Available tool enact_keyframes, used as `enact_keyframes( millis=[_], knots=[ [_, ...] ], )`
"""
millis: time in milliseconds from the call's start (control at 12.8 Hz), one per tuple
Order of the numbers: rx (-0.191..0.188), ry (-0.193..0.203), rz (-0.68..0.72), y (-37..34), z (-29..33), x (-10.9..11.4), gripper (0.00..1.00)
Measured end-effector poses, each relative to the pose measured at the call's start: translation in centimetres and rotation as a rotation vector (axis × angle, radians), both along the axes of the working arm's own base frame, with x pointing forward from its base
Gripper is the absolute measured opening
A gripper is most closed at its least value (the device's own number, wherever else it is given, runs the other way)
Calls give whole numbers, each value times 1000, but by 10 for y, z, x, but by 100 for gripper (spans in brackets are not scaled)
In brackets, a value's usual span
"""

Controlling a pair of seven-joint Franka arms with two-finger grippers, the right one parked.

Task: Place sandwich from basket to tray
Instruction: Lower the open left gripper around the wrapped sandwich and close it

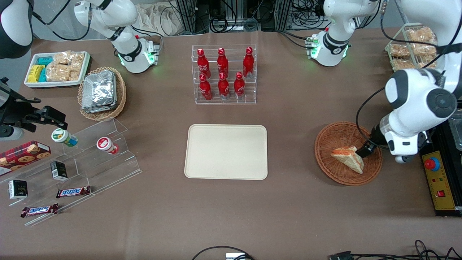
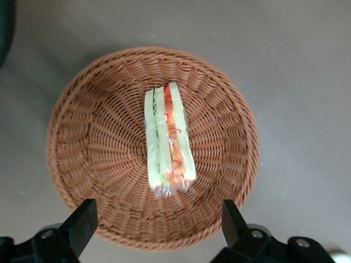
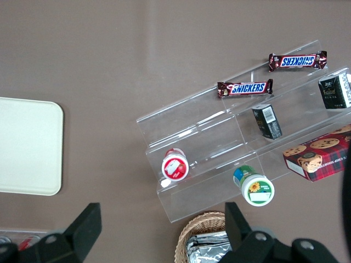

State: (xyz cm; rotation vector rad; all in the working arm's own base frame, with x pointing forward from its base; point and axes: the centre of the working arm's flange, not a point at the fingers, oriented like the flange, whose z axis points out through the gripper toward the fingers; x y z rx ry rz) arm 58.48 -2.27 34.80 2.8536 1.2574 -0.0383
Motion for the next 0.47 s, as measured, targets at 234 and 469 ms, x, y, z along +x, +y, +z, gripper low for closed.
enact_keyframes(
  millis=[234, 469],
  knots=[
    [-6, 17, 46, 0, -37, 5, 100],
    [-9, 59, 86, 0, -69, 5, 100]
  ],
)
